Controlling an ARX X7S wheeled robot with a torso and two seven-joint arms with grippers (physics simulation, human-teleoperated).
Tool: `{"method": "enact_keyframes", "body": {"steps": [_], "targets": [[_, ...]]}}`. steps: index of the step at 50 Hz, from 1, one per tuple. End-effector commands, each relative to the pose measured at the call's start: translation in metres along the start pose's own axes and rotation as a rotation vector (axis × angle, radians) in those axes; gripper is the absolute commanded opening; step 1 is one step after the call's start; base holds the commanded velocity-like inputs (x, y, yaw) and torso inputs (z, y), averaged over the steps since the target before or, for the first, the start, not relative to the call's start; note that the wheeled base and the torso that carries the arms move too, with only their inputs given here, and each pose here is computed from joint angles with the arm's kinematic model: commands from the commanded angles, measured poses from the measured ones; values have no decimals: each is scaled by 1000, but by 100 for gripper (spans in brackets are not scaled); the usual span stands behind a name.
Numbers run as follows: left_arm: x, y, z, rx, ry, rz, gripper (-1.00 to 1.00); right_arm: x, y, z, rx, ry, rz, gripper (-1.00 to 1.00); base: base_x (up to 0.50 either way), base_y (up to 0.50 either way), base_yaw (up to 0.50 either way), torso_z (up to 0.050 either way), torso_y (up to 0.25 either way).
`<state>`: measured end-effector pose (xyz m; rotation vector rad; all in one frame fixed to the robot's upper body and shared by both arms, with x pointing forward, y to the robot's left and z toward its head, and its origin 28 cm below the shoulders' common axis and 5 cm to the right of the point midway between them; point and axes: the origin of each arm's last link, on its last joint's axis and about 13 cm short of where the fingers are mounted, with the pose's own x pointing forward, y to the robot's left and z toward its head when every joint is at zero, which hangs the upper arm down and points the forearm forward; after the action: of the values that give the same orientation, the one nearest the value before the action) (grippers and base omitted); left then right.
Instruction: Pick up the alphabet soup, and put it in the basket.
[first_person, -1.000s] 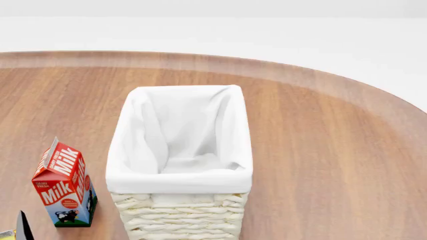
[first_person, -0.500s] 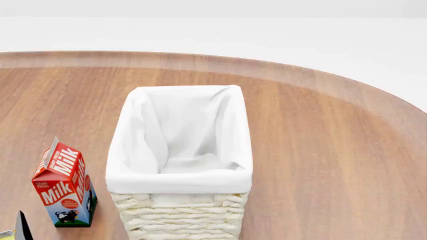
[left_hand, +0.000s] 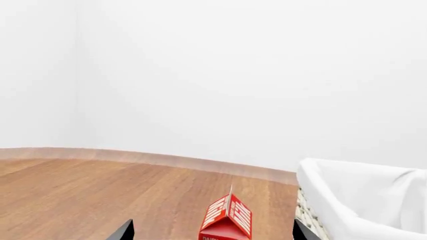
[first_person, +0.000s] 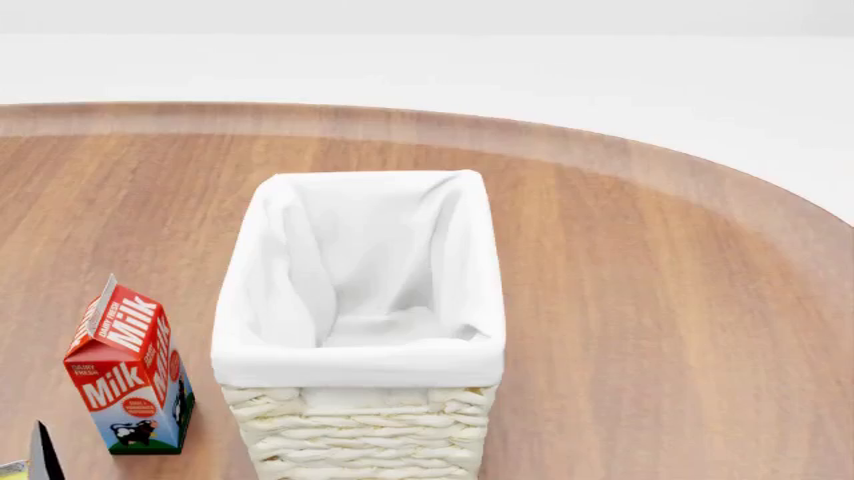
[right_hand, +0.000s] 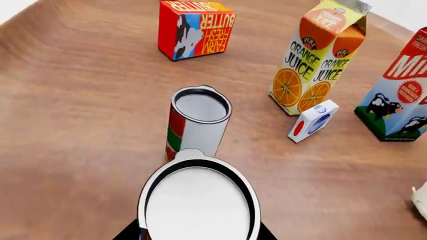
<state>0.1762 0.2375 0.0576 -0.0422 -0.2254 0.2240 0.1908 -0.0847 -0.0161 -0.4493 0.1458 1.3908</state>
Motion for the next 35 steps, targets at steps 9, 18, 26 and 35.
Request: {"method": "enact_keyframes", "body": {"steps": [9, 18, 26, 35], "targets": [[0, -1, 1, 1, -1, 1, 100, -21, 8, 30, -100, -118, -42, -100, 0, 0, 0, 0, 0], [0, -1, 1, 0, -1, 2, 100, -26, 8, 36, -108, -161, -59, -100, 0, 0, 0, 0, 0], [0, 0, 1, 0, -2, 4, 100, -34, 8, 48, -88, -290, -94, -100, 0, 0, 0, 0, 0], [0, 0, 0, 1, -1, 3, 100, -43, 11, 54, -104, -337, -108, -100, 0, 0, 0, 0, 0]]}}
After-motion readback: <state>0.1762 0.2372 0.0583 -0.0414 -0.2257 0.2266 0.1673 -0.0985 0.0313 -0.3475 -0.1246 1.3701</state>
